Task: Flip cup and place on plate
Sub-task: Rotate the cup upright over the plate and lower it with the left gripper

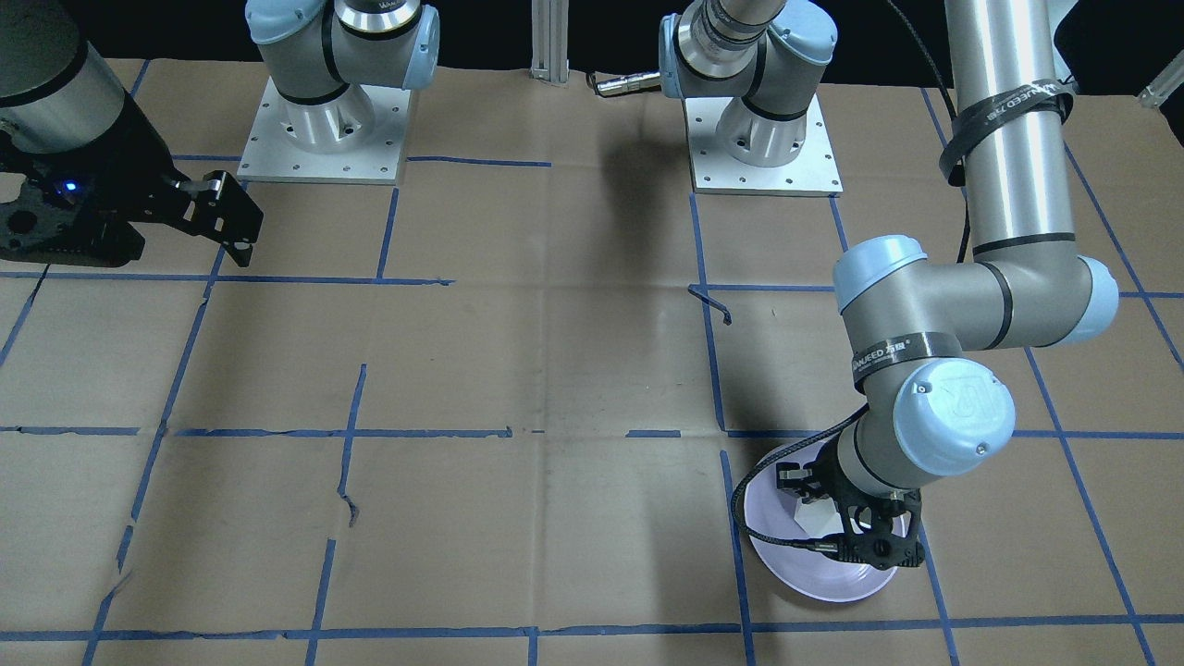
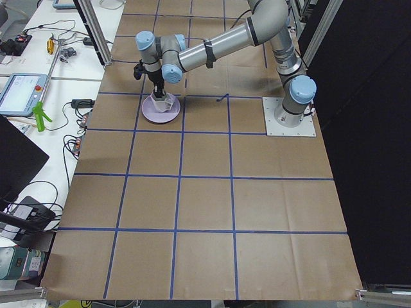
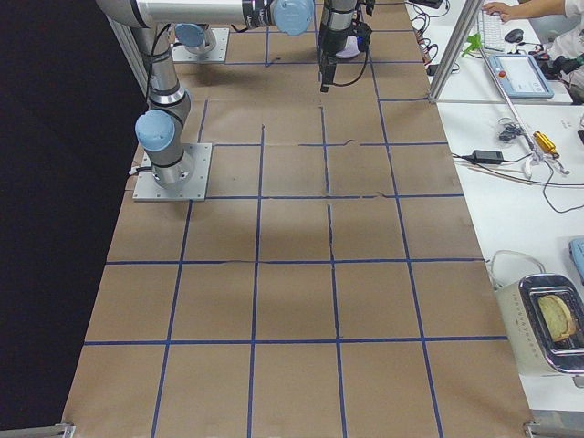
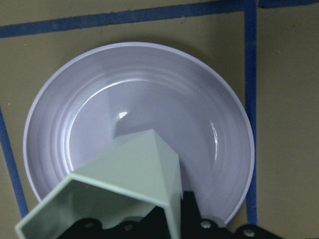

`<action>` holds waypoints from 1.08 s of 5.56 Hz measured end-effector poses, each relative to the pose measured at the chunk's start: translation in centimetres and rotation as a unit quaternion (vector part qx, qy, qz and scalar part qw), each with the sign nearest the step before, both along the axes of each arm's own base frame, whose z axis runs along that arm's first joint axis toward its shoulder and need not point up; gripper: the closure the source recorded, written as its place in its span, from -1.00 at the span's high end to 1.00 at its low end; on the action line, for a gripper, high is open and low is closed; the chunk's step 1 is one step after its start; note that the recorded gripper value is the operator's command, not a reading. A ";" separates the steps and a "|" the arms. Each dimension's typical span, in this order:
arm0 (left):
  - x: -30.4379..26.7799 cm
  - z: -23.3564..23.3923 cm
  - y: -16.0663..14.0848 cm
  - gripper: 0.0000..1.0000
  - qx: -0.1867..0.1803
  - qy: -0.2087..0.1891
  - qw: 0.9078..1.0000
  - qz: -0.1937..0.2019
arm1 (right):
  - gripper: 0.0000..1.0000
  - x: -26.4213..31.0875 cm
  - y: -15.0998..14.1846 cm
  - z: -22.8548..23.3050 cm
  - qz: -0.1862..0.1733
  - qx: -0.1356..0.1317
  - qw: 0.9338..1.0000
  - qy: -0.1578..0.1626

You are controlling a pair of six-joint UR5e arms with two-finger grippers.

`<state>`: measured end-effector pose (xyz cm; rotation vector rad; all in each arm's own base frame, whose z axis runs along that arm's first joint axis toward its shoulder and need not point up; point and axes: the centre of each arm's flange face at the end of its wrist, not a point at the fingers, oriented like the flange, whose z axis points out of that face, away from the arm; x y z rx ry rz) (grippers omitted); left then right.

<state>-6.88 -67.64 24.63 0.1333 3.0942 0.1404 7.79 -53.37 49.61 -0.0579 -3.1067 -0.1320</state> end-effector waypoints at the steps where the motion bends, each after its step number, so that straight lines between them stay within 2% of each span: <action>1: 0.0 0.1 0.0 -0.84 -0.001 0.000 1.000 0.000 | 1.00 0.0 0.0 0.0 0.000 0.000 1.000 0.000; 2: 0.0 0.2 0.0 -0.72 -0.001 -0.001 1.000 0.000 | 1.00 0.0 0.0 0.0 0.000 0.000 1.000 0.000; 3: 0.0 0.2 0.0 -0.52 -0.002 -0.001 1.000 0.000 | 1.00 0.0 0.0 0.0 0.000 0.000 1.000 0.000; 4: 0.1 0.2 0.0 0.92 -0.002 -0.002 1.000 0.000 | 1.00 0.0 0.0 0.0 0.000 0.000 1.000 0.000; 6: 0.1 0.3 0.1 0.97 -0.002 0.000 1.000 -0.004 | 1.00 0.0 0.0 0.0 0.000 0.000 1.000 0.000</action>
